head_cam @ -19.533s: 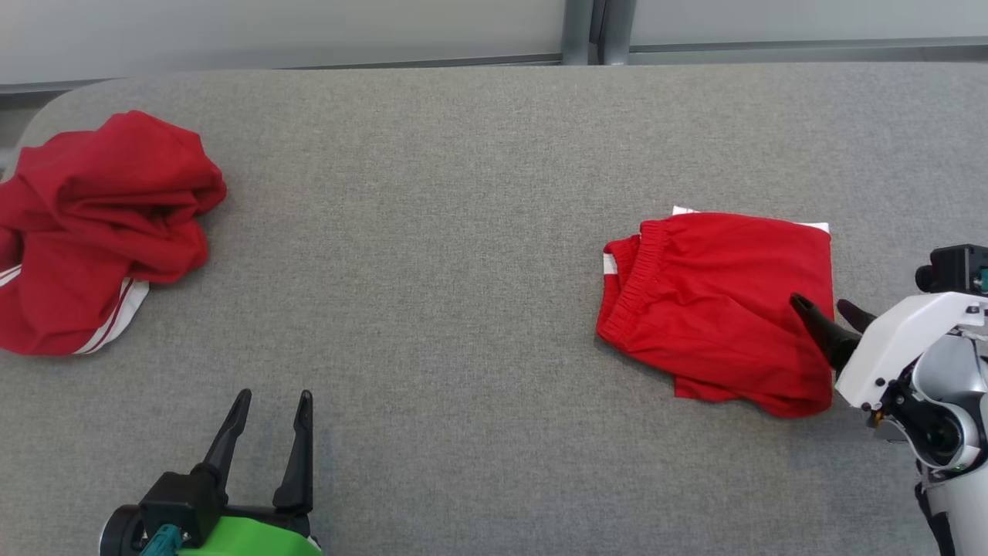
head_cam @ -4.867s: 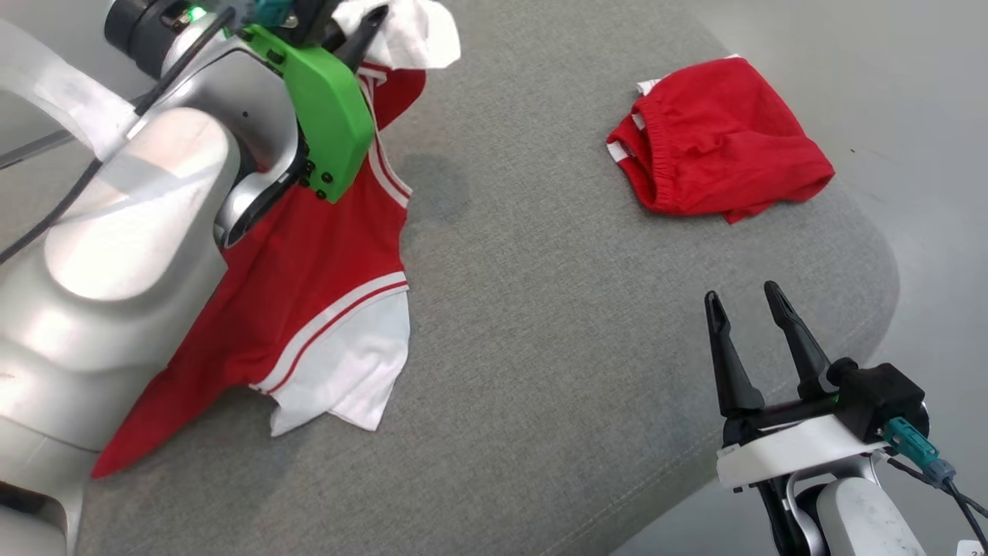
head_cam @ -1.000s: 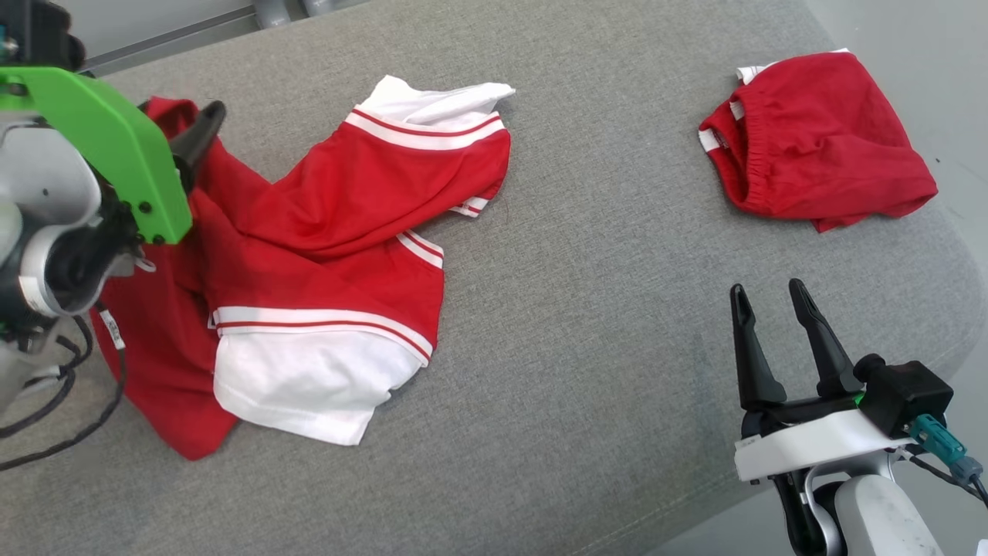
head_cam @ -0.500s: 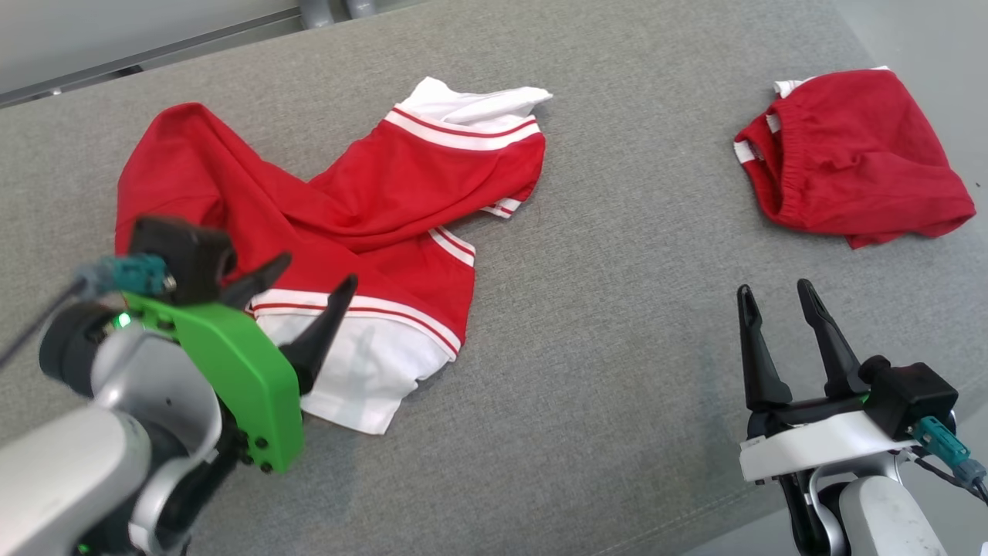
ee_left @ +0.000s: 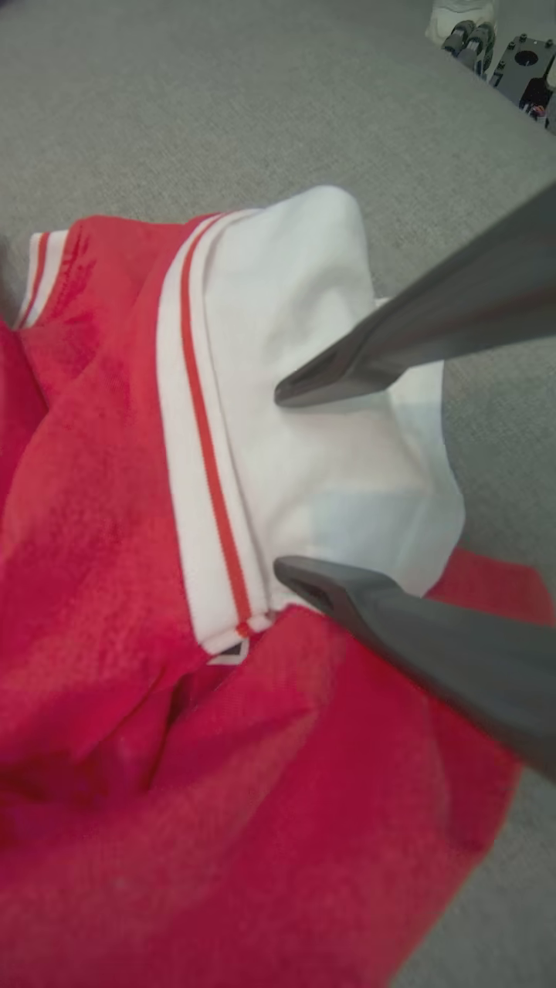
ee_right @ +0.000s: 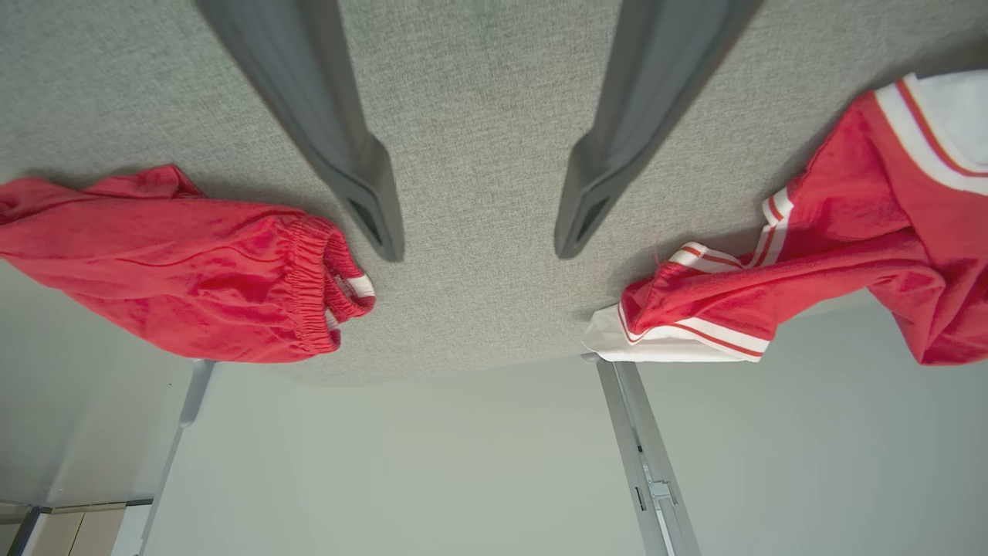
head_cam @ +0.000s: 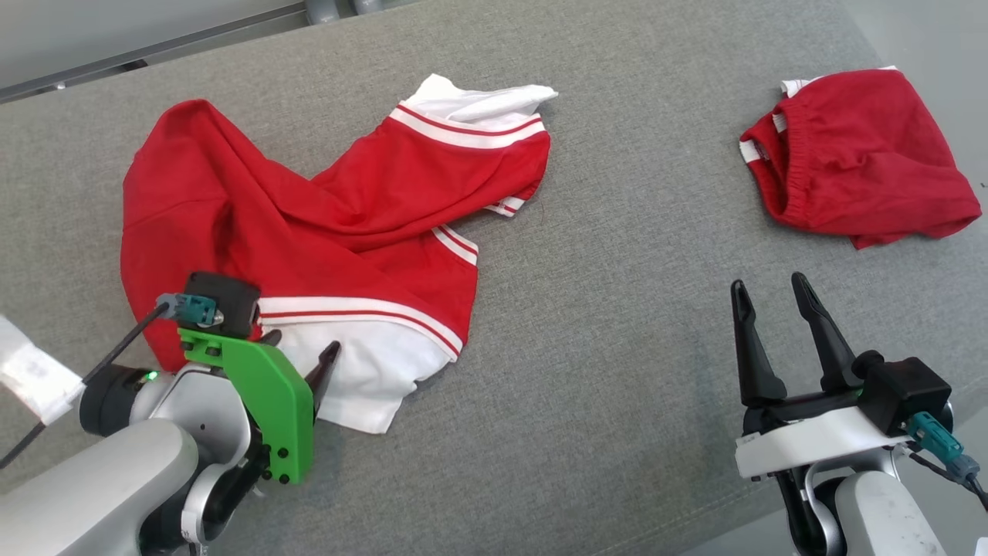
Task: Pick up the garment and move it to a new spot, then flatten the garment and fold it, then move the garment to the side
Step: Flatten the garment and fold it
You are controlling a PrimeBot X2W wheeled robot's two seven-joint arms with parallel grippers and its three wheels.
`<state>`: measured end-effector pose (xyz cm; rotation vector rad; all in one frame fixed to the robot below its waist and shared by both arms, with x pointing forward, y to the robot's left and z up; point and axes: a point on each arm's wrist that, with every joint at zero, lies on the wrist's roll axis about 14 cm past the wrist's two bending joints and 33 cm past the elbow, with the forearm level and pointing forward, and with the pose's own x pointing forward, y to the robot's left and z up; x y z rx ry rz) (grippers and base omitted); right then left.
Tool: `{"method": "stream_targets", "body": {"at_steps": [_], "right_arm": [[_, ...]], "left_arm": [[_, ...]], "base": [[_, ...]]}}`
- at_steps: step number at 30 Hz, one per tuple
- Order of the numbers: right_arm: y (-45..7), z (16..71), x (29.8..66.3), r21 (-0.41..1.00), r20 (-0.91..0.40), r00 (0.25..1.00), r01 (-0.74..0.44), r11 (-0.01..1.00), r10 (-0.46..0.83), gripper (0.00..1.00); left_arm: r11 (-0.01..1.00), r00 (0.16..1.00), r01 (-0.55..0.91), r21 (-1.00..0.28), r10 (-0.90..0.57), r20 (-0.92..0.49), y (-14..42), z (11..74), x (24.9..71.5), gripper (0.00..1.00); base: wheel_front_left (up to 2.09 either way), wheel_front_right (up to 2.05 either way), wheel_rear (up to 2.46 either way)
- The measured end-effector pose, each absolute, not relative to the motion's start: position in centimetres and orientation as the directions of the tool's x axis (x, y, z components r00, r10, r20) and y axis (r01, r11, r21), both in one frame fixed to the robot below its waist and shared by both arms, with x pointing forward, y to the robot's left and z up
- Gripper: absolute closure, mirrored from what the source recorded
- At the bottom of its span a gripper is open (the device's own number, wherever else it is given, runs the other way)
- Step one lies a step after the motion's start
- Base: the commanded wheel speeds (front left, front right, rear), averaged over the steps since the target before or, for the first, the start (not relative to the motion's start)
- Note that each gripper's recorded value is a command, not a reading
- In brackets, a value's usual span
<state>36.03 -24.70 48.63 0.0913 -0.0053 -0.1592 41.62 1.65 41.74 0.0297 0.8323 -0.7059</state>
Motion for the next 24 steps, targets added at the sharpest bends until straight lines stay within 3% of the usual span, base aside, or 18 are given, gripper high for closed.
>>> {"method": "stream_targets", "body": {"at_steps": [3, 4, 6, 10, 18, 24], "right_arm": [[-24.8, 48.6, 35.8, 0.093, -0.005, 0.986, 0.164, 0.982, -0.164, 0.0], [-24.9, 48.6, 35.8, 0.095, -0.006, 0.986, 0.167, 0.981, -0.167, 0.0], [-25.0, 48.6, 35.6, 0.096, -0.007, 0.985, 0.171, 0.981, -0.171, 0.0], [-25.6, 48.8, 35.2, 0.092, -0.002, 0.982, 0.189, 0.978, -0.189, 0.0], [-26.1, 48.6, 33.9, 0.093, -0.013, 0.977, 0.214, 0.972, -0.214, 0.0], [-25.3, 49.0, 34.6, 0.102, 0.006, 0.983, 0.182, 0.978, -0.183, 0.0]], "left_arm": [[0.779, 0.426, 0.57, -0.26, -0.551, -0.718, 1.4, 40.0, 41.4, 0.0], [0.781, 0.41, 0.561, -0.275, -0.55, -0.727, 1.2, 39.5, 41.1, 0.22], [0.772, 0.38, 0.571, -0.279, -0.55, -0.744, 0.9, 38.4, 40.7, 1.0], [0.753, 0.374, 0.6, -0.269, -0.561, -0.738, 0.5, 38.2, 40.9, 1.0], [0.557, 0.331, 0.744, -0.37, -0.787, -0.52, -7.0, 46.5, 39.2, 1.0], [0.555, 0.367, 0.765, -0.327, -0.792, -0.488, -8.5, 49.1, 40.6, 1.0]], "base": [[0.0, 0.0, 0.0], [0.0, 0.0, 0.0], [0.0, 0.0, 0.0], [0.0, 0.0, 0.0], [0.0, 0.0, 0.0], [0.0, 0.0, 0.0]]}}
